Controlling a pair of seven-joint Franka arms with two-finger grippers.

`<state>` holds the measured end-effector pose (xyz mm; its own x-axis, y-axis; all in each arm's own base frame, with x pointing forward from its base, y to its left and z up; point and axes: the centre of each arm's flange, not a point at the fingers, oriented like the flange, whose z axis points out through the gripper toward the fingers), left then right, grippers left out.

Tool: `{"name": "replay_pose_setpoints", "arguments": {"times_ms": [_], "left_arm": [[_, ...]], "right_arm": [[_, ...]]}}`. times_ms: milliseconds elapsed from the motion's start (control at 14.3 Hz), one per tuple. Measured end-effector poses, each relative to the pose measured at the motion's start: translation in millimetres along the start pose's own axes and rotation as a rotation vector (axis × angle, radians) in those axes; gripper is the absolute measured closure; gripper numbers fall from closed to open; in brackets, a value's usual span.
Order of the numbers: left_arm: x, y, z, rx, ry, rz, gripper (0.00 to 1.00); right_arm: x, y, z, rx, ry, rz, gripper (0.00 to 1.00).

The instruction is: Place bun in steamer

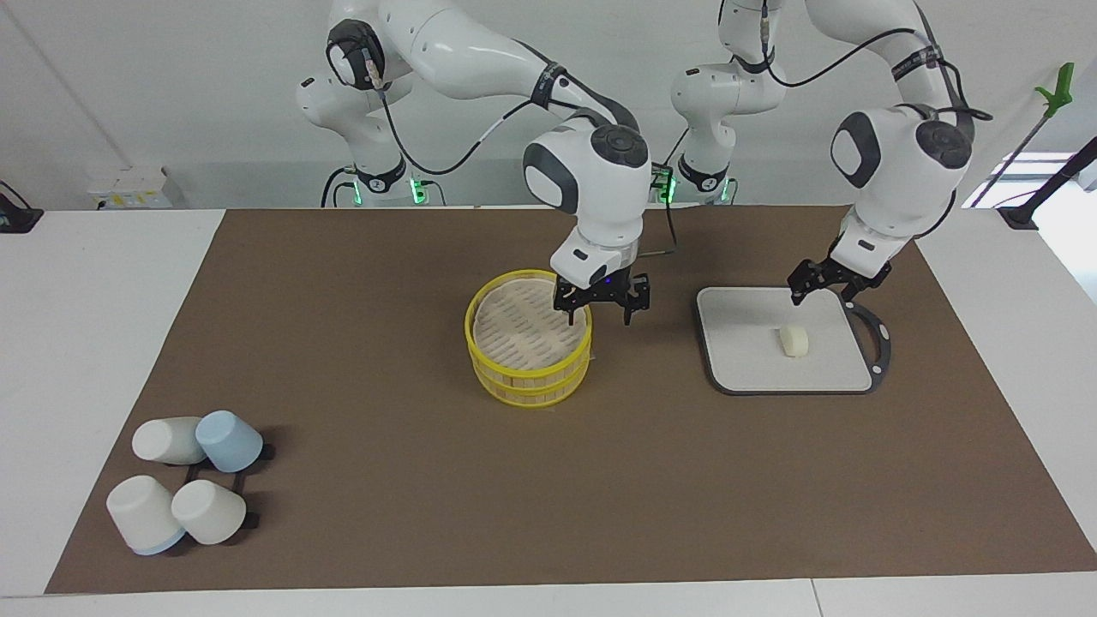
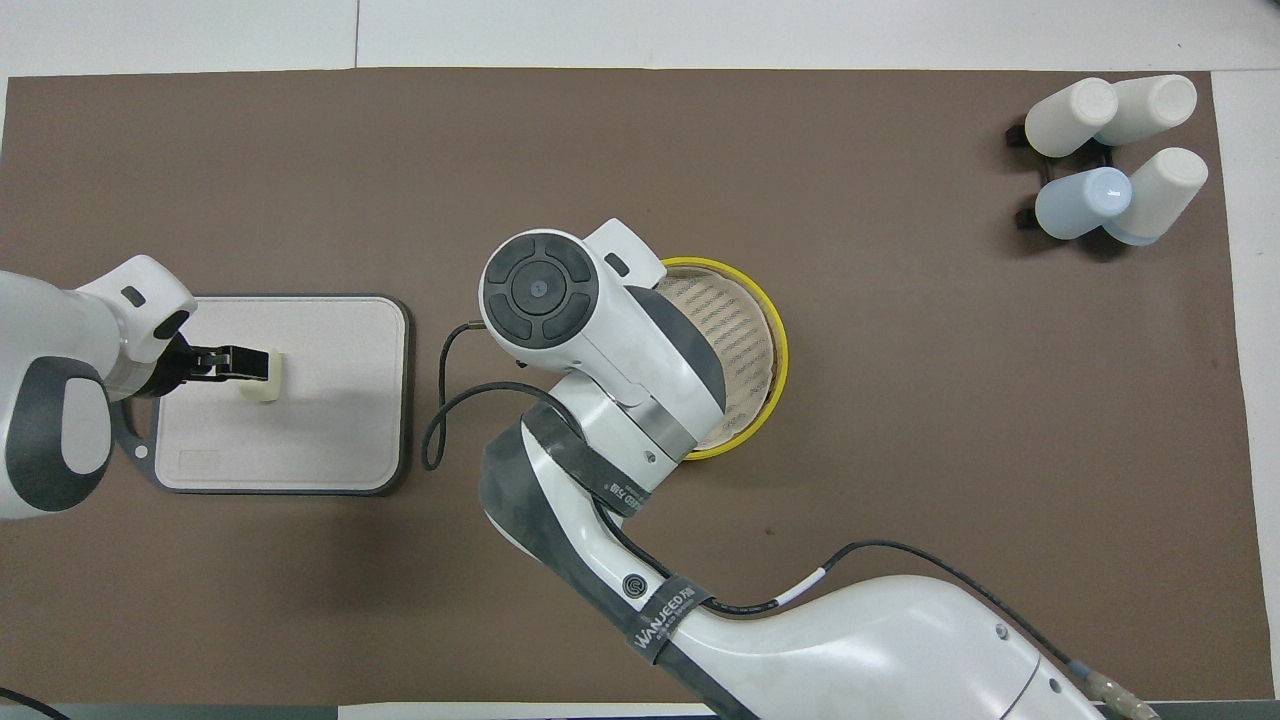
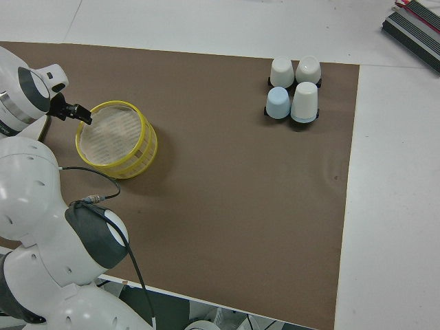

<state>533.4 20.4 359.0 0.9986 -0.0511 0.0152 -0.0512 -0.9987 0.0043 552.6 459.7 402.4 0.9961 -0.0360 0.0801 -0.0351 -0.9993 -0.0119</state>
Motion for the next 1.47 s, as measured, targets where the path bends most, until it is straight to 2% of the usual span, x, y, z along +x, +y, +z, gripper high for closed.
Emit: {"name": "replay_pose_setpoints", "arguments": {"times_ms": [140, 350, 420, 561, 631, 701, 771, 841, 981, 1051, 1261, 1471], "left_arm": [[-2, 1, 31, 0.002, 0.012, 0.006, 0.00], [-4, 3, 43, 0.001, 0.011, 0.010, 0.00], [-4, 3, 43, 0.002, 0.014, 0.010, 0.00], [-3, 4, 44, 0.002, 0.023, 0.012, 0.17], [-2, 4, 47, 0.003, 0.028, 0.013, 0.35], [-2, 4, 51, 0.003, 0.029, 0.014, 0.48], [-2, 5, 53, 0.002, 0.027, 0.014, 0.59], [-2, 5, 53, 0.003, 0.029, 0.015, 0.67], [-1, 5, 52, 0.002, 0.027, 0.015, 0.68], [0, 5, 50, 0.002, 0.024, 0.015, 0.68], [12, 4, 30, -0.001, -0.002, 0.015, 0.68], [30, 6, -13, -0.021, -0.049, 0.003, 0.68]], "right_arm": [[-12, 5, 4, -0.008, -0.007, -0.008, 0.00], [-24, 7, 2, -0.014, -0.015, -0.019, 0.32], [-29, 6, 4, -0.011, -0.014, -0.026, 0.32], [-39, 2, 11, -0.008, -0.013, -0.040, 0.43], [-42, 2, 14, -0.009, -0.014, -0.044, 0.44], [-45, 3, 17, -0.011, -0.016, -0.046, 0.46], [-46, 3, 18, -0.011, -0.016, -0.047, 0.48], [-46, 4, 18, -0.012, -0.016, -0.046, 0.58], [-46, 6, 18, -0.013, -0.016, -0.046, 0.83], [-45, 6, 16, -0.005, -0.005, -0.063, 0.89], [-40, 9, 8, -0.017, -0.015, -0.091, 0.90], [-22, 24, -33, -0.071, -0.067, -0.116, 0.91]]}}
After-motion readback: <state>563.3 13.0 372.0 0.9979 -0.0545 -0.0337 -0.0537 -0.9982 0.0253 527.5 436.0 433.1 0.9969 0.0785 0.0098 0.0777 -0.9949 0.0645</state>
